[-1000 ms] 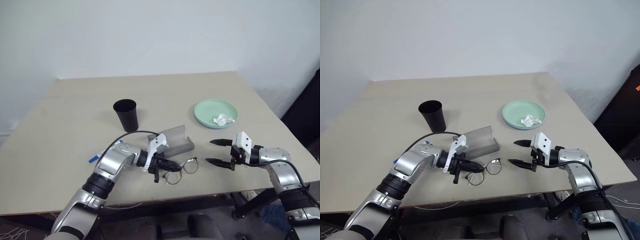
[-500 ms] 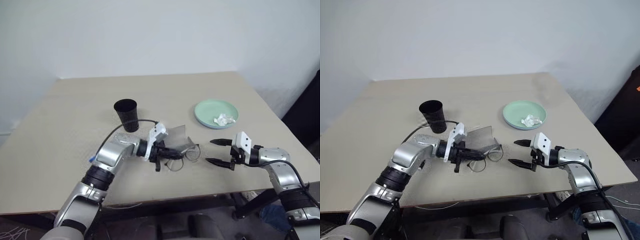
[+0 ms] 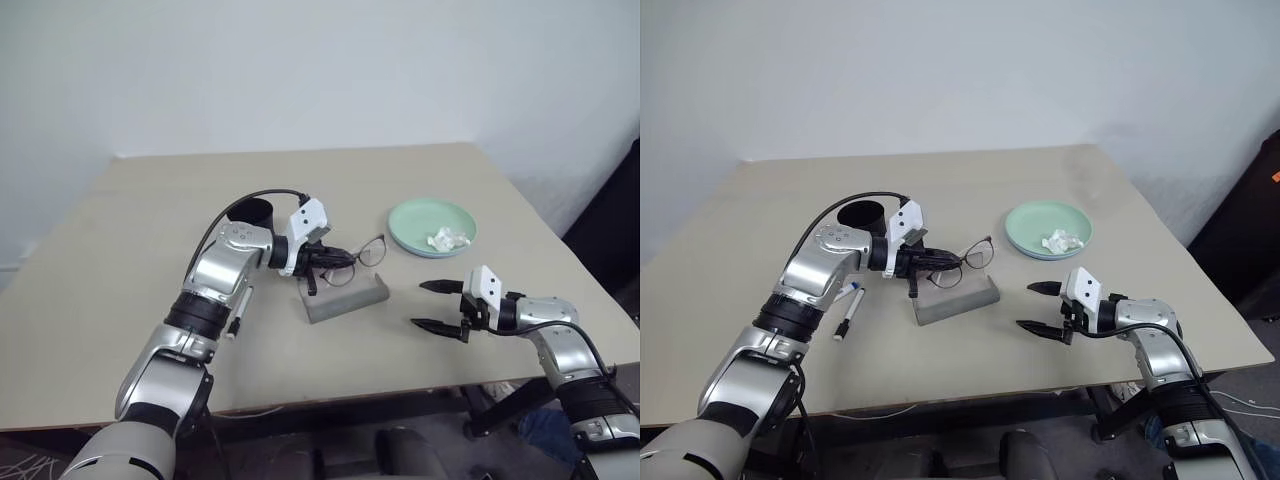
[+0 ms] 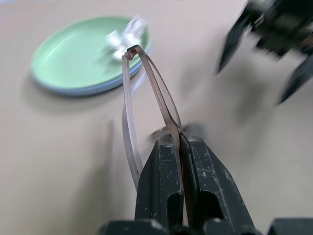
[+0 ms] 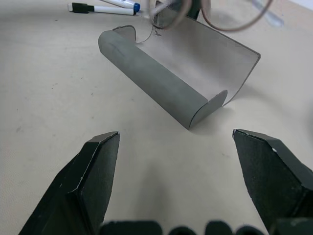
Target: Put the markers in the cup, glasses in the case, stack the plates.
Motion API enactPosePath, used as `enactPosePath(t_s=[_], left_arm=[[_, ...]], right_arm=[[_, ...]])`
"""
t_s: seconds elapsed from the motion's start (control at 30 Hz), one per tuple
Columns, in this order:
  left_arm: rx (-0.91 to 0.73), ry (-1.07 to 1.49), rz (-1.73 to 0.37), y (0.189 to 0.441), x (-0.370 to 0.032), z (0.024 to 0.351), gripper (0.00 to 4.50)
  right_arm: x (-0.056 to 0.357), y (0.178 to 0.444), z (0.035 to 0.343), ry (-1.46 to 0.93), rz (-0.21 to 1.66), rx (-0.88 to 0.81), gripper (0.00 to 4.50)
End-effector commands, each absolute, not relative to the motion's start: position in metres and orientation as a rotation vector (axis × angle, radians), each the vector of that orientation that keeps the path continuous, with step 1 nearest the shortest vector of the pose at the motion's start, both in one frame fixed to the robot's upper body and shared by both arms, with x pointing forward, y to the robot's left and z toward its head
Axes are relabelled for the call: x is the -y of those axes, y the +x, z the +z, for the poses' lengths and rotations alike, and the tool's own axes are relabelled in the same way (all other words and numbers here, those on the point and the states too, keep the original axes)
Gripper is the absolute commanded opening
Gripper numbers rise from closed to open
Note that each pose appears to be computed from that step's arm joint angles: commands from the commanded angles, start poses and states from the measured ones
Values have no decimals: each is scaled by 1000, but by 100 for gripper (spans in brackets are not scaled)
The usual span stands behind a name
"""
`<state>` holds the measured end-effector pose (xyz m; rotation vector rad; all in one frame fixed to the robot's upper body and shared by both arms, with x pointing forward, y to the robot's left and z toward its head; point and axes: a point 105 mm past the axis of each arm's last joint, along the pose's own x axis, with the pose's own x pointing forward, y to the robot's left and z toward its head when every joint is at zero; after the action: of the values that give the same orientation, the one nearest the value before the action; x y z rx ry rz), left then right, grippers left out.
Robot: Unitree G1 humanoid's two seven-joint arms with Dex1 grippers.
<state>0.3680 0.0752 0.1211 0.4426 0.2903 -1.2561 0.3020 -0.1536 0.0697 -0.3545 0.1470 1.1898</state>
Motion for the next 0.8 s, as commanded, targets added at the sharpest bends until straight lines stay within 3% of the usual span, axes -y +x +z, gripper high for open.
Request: enactPosePath(t_s=[0.03, 0.27, 0.8], left_arm=[[-239, 593, -1281, 373, -69, 125, 1], [-278, 682, -1311, 376, -65, 105, 1], [-425, 590, -1449, 356, -77, 90, 1]], right_arm=[[153, 306, 81, -376, 1184, -95, 400], [153, 306, 80, -373, 1175, -92, 400], [153, 303, 77, -368, 1170, -97, 400]])
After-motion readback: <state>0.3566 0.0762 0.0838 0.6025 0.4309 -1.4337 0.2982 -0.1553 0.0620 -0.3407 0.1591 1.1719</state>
